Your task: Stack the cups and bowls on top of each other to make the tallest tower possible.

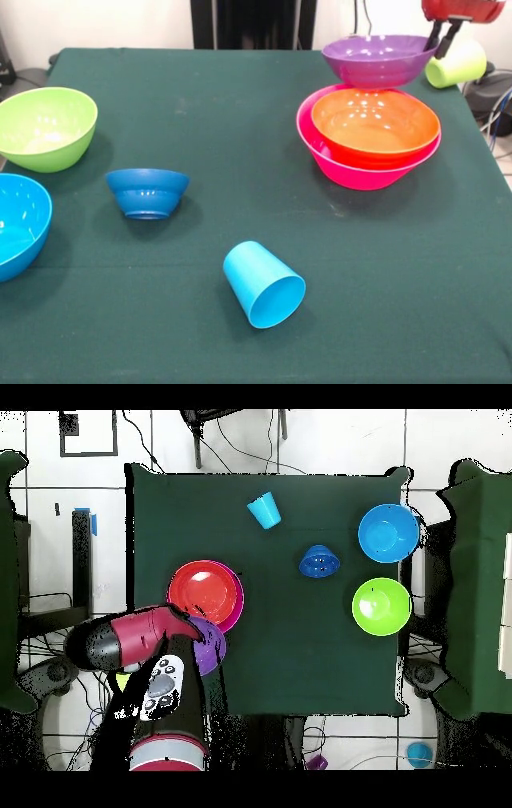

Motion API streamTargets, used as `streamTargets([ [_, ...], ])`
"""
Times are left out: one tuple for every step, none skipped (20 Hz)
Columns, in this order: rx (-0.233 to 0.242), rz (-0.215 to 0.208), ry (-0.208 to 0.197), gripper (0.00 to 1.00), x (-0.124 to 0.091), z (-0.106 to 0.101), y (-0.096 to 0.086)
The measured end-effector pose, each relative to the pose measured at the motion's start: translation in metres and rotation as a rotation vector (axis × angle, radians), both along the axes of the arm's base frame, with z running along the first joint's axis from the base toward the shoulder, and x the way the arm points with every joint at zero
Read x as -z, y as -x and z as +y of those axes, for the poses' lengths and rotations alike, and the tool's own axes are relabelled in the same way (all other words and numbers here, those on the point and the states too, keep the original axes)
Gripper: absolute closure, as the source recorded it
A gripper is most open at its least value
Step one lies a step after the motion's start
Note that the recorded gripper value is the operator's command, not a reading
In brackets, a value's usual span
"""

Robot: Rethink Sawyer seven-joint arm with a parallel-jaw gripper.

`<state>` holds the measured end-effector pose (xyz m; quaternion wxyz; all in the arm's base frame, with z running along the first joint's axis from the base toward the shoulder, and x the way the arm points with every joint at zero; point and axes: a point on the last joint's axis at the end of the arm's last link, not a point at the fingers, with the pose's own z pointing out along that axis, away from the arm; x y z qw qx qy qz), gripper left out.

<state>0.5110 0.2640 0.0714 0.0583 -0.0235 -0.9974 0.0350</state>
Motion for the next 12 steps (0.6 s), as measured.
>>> streamTargets([
  [0.000,-0.003,-0.001,1.00,0.000,0.001,-0.002],
  [0.000,-0.006,-0.001,1.00,0.001,0.001,-0.004],
  [0.000,-0.012,-0.003,1.00,0.001,0.002,-0.009],
  [0.000,-0.015,-0.003,1.00,0.001,0.002,-0.010],
  [0.000,-0.016,-0.003,1.00,0.000,0.002,-0.011],
  [0.000,-0.017,-0.003,1.00,0.000,0.003,-0.012],
  [0.000,-0.018,-0.003,1.00,-0.001,0.003,-0.013],
  [0.000,-0.017,-0.003,1.00,-0.001,0.003,-0.014],
  [0.000,-0.016,-0.002,1.00,-0.002,0.003,-0.015],
  [0.001,-0.015,-0.002,1.00,-0.002,0.003,-0.015],
  [0.001,-0.013,-0.001,1.00,-0.002,0.003,-0.015],
  [0.001,-0.009,0.000,1.00,-0.004,0.003,-0.015],
])
